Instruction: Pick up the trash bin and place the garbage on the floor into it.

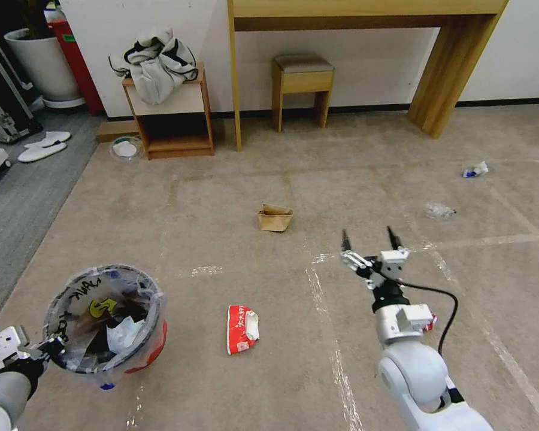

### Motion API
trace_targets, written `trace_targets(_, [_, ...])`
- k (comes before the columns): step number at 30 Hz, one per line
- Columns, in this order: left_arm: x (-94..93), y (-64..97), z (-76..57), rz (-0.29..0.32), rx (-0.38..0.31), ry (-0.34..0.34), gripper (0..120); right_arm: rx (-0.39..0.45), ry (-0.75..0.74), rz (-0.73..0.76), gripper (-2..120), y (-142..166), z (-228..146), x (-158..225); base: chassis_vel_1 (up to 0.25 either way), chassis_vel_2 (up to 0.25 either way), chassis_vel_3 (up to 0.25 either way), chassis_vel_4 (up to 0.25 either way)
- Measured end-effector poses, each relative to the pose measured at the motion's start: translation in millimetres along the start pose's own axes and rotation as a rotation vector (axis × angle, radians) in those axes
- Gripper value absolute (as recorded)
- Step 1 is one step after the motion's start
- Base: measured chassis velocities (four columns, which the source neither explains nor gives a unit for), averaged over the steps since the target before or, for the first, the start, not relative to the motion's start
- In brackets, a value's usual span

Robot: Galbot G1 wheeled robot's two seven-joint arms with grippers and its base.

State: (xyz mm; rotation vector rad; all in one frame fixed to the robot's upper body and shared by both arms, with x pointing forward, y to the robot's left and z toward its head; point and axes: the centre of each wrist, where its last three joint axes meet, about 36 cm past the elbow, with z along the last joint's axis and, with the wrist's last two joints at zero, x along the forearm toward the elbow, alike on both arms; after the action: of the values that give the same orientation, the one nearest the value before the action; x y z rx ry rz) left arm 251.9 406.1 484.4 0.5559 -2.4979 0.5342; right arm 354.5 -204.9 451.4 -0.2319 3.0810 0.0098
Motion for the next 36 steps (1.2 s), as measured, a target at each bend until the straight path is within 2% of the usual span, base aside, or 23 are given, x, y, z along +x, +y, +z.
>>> trace_targets(3, [-0.1, -1.1, 0.7, 0.002, -0.001, 0.001, 0, -0.034, 0.081, -0.049, 100, 5.9, -14.2, -2.9, 0.000, 0.000, 0.000, 0.000])
trace_targets(4, [-0.3, -1.7, 1.3, 0.002, -0.001, 0.002, 0, -0.042, 0.160, -0.102, 100, 13.2, -29.6, -9.5, 0.000, 0.000, 0.000, 0.000])
trace_targets(7, [-0.2, -1.7, 1.6, 0.001, -0.002, 0.002, 0, -0.039, 0.219, -0.143, 100, 20.3, -38.6, -18.6, 0.000, 0.000, 0.000, 0.000])
trace_targets(15, [-1.1, -1.0, 2.7, -0.004, 0.001, 0.005, 0, -0.073, 0.344, -0.216, 100, 40.4, -42.1, -40.3, 0.000, 0.000, 0.000, 0.000])
trace_targets(16, [-2.1, 0.3, 4.3, -0.010, 0.005, 0.008, 0, -0.103, 0.436, -0.251, 100, 55.8, -42.5, -48.2, 0.000, 0.000, 0.000, 0.000])
trace_targets(18, [-2.6, 1.4, 5.0, -0.015, 0.007, 0.010, 0, -0.121, 0.494, -0.262, 100, 64.9, -41.7, -53.4, 0.000, 0.000, 0.000, 0.000])
trace_targets(20, [-3.4, 4.6, 5.8, -0.026, 0.011, 0.011, 0, -0.149, 0.611, -0.282, 100, 89.4, -38.0, -68.8, 0.000, 0.000, 0.000, 0.000])
trace_targets(24, [-3.6, 7.0, 5.5, -0.034, 0.013, 0.011, 0, -0.167, 0.671, -0.293, 100, 106.6, -31.4, -79.5, 0.000, 0.000, 0.000, 0.000])
trace_targets(25, [-3.9, 9.2, 5.2, -0.041, 0.015, 0.010, 0, -0.190, 0.717, -0.307, 100, 122.9, -28.7, -88.2, 0.000, 0.000, 0.000, 0.000])
trace_targets(32, [-4.3, 13.2, 5.6, -0.054, 0.020, 0.011, 0, -0.189, 0.779, -0.337, 100, 155.5, -14.1, -98.2, 0.000, 0.000, 0.000, 0.000])
trace_targets(36, [-4.0, 15.5, 7.7, -0.064, 0.024, 0.015, 0, -0.159, 0.836, -0.326, 100, 175.1, 7.6, -105.2, 0.000, 0.000, 0.000, 0.000])
